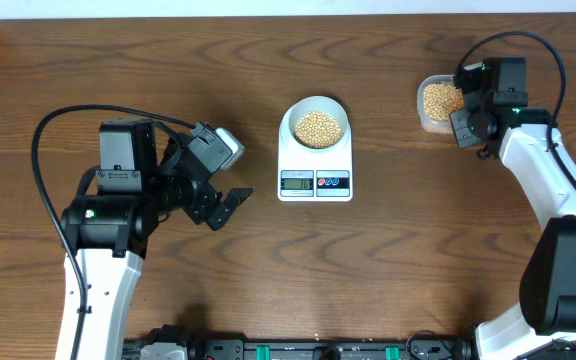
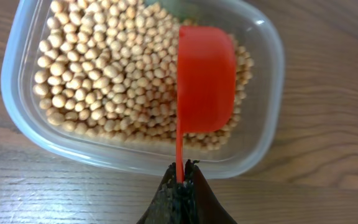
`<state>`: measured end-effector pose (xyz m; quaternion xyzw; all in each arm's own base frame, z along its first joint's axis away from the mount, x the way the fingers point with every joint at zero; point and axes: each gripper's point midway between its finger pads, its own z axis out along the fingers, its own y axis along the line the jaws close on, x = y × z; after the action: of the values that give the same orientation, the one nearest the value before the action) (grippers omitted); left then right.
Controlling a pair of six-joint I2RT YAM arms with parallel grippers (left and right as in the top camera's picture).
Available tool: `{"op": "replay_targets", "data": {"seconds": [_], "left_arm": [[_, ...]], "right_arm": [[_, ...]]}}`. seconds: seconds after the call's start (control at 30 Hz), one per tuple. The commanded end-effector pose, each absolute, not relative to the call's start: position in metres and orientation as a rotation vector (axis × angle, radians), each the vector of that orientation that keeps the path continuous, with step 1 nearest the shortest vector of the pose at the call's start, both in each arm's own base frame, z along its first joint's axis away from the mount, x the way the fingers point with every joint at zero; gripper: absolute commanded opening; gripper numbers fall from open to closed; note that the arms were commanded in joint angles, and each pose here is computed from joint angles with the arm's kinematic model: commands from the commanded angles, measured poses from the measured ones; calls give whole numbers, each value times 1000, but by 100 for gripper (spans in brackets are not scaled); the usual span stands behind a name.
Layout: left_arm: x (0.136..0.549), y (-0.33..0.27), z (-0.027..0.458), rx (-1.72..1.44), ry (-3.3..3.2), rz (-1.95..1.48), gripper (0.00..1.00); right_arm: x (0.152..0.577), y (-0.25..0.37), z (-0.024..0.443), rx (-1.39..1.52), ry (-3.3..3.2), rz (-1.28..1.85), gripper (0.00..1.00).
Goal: Scoop item into bowl and weigh 50g on scale
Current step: 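Drag the scoop through the soybeans in the tub and lift it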
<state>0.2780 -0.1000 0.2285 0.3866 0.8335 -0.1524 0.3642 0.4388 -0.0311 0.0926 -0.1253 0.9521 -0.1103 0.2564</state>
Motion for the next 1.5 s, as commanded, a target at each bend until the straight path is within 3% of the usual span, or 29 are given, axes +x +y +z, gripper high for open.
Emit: {"op": "replay_targets", "data": {"seconds": [0.0,0.77,1.47], "left_arm": [[281,-99,235,1002,2124,-377,98],[281,-99,235,1002,2124,-377,98],[281,-99,235,1002,2124,-377,98]], "right_arm": [[437,-25,86,-345,2598,-237,1],[435,18,87,-223,2588,198,1],[431,-15,113,19,2456,662,1]]}}
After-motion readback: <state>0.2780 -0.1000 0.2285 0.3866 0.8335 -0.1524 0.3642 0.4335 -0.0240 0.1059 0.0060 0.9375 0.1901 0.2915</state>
